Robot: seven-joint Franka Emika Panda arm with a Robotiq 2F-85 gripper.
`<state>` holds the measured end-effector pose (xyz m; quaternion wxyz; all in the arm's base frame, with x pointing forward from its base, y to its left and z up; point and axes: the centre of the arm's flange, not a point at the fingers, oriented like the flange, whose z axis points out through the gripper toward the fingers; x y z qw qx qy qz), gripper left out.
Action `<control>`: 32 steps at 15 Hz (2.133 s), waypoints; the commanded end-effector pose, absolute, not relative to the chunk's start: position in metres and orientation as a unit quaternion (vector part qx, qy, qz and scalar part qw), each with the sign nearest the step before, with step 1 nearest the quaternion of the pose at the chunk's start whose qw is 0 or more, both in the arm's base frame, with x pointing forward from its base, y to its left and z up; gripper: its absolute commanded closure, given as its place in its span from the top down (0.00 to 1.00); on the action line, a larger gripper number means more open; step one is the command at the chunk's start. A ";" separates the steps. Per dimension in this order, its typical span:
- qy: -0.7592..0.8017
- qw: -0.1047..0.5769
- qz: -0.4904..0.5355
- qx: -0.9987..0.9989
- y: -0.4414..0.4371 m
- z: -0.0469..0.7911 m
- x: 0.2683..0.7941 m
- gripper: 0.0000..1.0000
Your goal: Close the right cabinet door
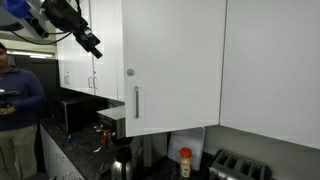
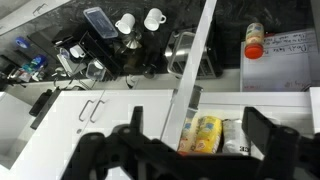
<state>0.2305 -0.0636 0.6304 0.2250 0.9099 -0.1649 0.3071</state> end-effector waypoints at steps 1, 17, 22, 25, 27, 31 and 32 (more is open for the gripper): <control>-0.168 0.226 0.319 0.905 -0.068 0.636 0.240 1.00; -0.186 0.195 0.387 0.882 -0.117 0.643 0.265 1.00; -0.163 0.152 0.391 0.893 -0.122 0.635 0.277 1.00; -0.148 0.138 0.390 0.898 -0.122 0.632 0.281 1.00; -0.133 0.131 0.391 0.902 -0.120 0.630 0.285 1.00; -0.100 0.115 0.389 0.908 -0.112 0.625 0.295 1.00; -0.092 0.114 0.389 0.910 -0.109 0.624 0.298 1.00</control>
